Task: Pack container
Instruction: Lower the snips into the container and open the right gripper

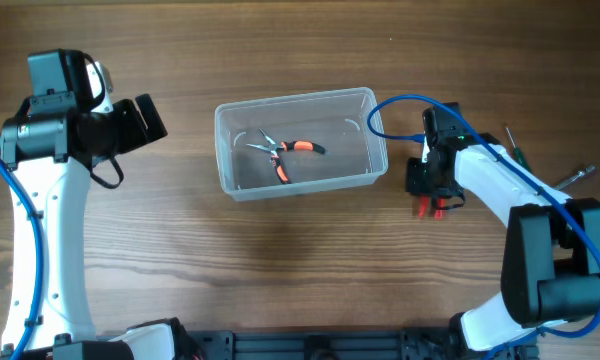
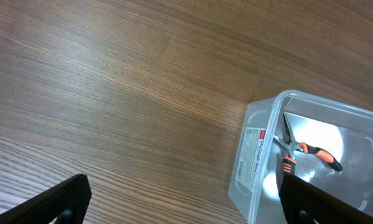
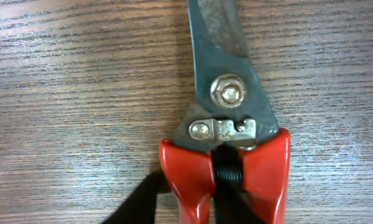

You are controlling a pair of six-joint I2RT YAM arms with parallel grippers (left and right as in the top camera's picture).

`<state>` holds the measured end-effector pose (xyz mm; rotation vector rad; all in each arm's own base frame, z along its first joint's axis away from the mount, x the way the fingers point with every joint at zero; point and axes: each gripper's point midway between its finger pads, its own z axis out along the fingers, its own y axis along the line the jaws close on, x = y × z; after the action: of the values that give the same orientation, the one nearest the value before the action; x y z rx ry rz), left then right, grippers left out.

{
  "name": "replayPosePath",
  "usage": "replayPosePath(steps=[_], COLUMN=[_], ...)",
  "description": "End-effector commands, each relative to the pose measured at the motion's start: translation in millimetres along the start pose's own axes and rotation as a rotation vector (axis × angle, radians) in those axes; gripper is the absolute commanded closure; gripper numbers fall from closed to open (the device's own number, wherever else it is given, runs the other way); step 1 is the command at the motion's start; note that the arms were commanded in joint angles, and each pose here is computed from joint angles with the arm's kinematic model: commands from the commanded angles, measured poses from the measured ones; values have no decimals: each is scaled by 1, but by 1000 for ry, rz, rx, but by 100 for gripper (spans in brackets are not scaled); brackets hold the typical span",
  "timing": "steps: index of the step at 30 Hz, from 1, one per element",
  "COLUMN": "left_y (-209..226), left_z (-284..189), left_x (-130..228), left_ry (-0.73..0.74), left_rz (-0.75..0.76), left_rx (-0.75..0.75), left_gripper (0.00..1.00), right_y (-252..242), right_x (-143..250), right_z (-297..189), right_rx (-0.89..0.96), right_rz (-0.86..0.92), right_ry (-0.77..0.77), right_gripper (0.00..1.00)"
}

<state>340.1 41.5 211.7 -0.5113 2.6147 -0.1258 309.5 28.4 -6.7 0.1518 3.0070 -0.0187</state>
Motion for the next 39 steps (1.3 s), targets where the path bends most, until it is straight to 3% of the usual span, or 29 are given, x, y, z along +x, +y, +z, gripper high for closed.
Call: replayPosePath(steps=[1,5,11,16,18,21,24,29,32,39], left_y=[-2,-2,-2,-2,-2,-2,-2,-2,-2,-2], left_z=[1,1,1,1,1,1,1,1,1,1], left_x=[1,2,2,2,2,2,2,2,2,2], left_ry=[4,5,5,5,5,5,5,5,5,5], left_rz=[-8,-8,-8,-8,-8,-8,-8,-8,-8,-8], left_rx=[6,6,6,6,6,7,7,7,6,7], left_gripper=[0,0,0,0,0,0,0,0,0,0], right_y=[11,12,16,12,19,49,119,181,200,207], right_x=[26,24,3,-69,-111,-128,-102,-64,-52,-25], right_z=[22,22,7,-83,-151,-197,-223,-225,-209,-107], right_rx=[-58,-60,-70,-5,-13,-75,-220,-241,-324,-519], right_rz=[-2,-2,-19,-80,-147,-372,-976,-1652,-1780,-1743], right_ry=[107,101,54,-121,-271,-369,-428,-524,-518,-171], right_gripper=[79,96,96,96,96,96,96,96,96,96])
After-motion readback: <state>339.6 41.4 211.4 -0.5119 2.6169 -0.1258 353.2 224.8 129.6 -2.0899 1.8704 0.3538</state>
